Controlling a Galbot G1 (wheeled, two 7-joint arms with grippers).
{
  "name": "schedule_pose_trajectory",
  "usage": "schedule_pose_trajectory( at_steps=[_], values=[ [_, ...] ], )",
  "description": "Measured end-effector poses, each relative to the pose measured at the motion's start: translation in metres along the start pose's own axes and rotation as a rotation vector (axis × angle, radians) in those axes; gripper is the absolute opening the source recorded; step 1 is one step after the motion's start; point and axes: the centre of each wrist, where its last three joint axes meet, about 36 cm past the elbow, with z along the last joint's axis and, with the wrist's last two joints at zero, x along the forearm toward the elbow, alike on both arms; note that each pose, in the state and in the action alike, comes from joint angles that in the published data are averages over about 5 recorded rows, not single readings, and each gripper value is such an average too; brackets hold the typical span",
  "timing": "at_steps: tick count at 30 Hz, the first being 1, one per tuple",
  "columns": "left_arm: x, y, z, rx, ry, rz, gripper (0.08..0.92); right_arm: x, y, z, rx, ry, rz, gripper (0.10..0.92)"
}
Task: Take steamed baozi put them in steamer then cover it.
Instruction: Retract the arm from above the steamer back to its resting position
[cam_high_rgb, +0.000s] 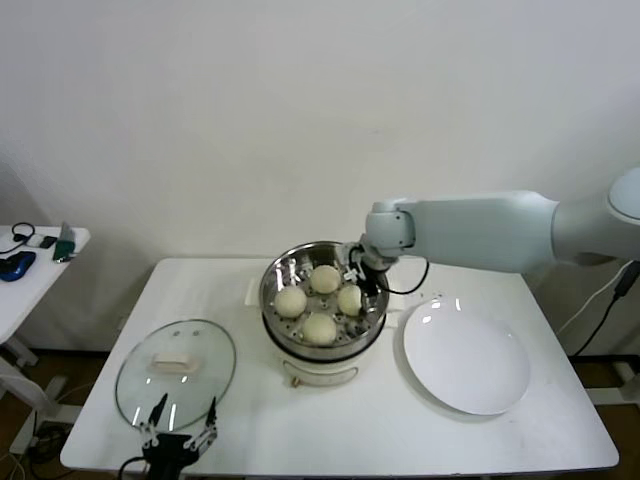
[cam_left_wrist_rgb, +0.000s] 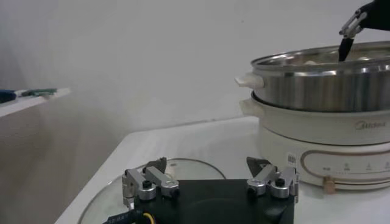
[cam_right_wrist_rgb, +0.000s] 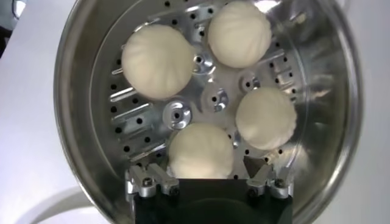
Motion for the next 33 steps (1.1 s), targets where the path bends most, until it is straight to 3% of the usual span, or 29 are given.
schedule_pose_trajectory(
  at_steps=[14, 24, 33],
  values=[
    [0.001, -0.004, -0.004, 0.012, 0.016, 0.007, 0.823, 0.081, -0.012, 0.026, -0.177, -0.188, 0.081, 0.823],
    [-0.005, -0.003, -0.006, 0.013, 0.018, 0.017, 0.823, 0.092, 0.02, 0.078, -0.446, -0.427, 0.448, 0.823],
    [-0.017, 0.005, -0.014, 0.039, 0.002, -0.009, 0.823, 0.065, 0.095, 0.148, -0.748, -0.6, 0.7, 0.823]
  ],
)
